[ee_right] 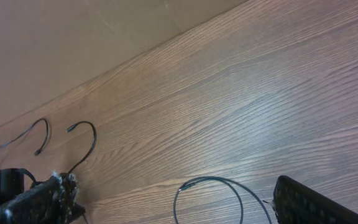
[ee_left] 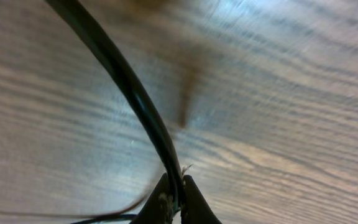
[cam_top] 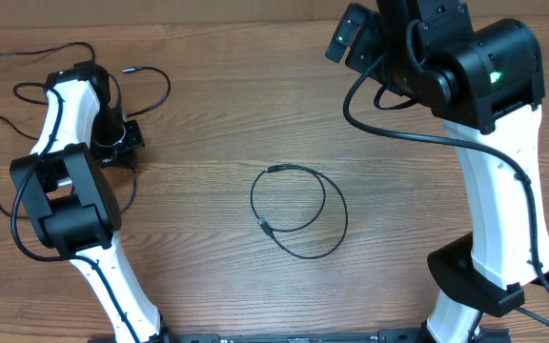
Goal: Untangle cables
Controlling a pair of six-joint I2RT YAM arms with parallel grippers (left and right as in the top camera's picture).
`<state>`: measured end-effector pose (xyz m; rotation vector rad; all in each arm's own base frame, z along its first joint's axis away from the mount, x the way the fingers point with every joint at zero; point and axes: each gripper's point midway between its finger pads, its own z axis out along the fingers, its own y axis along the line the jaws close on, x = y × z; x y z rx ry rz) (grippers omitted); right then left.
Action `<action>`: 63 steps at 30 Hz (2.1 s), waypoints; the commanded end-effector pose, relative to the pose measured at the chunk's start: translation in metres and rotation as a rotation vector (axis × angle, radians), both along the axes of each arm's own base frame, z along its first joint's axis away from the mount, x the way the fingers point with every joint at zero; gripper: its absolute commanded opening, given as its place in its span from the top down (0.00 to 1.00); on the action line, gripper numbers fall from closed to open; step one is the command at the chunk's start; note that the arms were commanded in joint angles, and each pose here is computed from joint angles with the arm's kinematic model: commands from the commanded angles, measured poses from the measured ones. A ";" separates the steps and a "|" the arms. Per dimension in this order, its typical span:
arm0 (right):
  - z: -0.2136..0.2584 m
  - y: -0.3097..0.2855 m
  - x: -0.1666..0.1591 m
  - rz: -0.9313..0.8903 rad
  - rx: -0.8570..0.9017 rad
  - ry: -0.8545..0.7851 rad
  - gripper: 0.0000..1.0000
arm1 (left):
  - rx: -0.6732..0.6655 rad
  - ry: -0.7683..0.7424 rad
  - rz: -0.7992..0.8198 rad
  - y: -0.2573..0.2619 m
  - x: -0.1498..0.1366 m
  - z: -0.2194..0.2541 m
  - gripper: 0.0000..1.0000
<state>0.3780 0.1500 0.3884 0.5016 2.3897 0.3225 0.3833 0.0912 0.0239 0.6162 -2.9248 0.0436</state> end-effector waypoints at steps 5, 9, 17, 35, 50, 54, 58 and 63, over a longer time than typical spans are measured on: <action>0.002 -0.003 0.001 -0.006 -0.011 -0.009 0.00 | 0.099 0.078 0.061 0.014 -0.015 0.001 0.61; 0.002 -0.003 0.001 -0.006 -0.011 -0.009 0.00 | 0.091 0.074 0.013 0.015 -0.012 0.011 0.32; 0.002 -0.003 0.001 -0.006 -0.011 -0.009 0.00 | -0.032 -0.050 0.005 -0.004 0.019 0.070 0.35; 0.002 -0.003 0.001 -0.006 -0.011 -0.009 0.00 | -0.503 -0.129 -0.620 -0.202 0.006 0.096 0.00; 0.001 0.008 -0.002 0.020 0.048 0.010 0.00 | -0.340 -0.035 -0.638 -0.278 -0.018 0.054 0.00; 0.003 -0.007 0.003 -0.007 -0.045 -0.025 0.00 | -0.285 -0.007 -0.649 -0.274 -0.024 0.052 0.00; -0.005 -0.008 0.003 0.152 -0.199 -0.013 0.00 | -0.053 0.055 -0.434 -0.228 -0.022 0.050 0.01; -0.029 -0.005 0.003 0.226 -0.264 0.060 0.00 | -0.081 -0.005 -0.368 -0.213 -0.019 0.080 0.04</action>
